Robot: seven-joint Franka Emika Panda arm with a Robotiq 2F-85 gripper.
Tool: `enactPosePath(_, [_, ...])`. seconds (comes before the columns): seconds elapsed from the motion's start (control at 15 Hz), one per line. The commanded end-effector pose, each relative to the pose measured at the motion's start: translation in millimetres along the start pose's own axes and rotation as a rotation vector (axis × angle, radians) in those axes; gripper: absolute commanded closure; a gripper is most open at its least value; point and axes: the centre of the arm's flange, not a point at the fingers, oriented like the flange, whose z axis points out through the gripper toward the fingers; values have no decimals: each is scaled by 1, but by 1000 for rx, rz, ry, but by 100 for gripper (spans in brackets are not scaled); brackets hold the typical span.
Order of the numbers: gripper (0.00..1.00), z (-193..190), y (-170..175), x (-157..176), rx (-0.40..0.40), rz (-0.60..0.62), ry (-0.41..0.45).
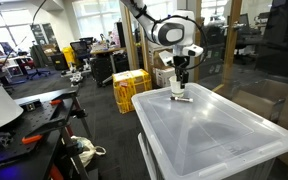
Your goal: Move the cup to the right
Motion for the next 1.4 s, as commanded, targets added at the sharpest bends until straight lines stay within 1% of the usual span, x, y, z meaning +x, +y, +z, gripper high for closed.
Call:
enactPosePath(0.0, [58,-1,-1,11,17,2,-17])
enactPosePath(0.07, [66,-2,-1,12,17,2,-16])
enactPosePath(0.2, [80,-2,-1,13,18,1,-12])
enactPosePath(0.27, [88,-2,-1,13,17,-1,-11])
enactPosePath(0.33, [95,-3,-2,13,17,-2,-10])
enactPosePath(0.4, [100,-4,-2,13,18,-4,-7])
enactPosePath(0.8, [99,-22,-5,7,30,-5,5])
enactPosePath(1.13, [99,-53,-4,-2,46,-7,30])
enactPosePath(1.33, [99,-73,2,-8,51,13,44])
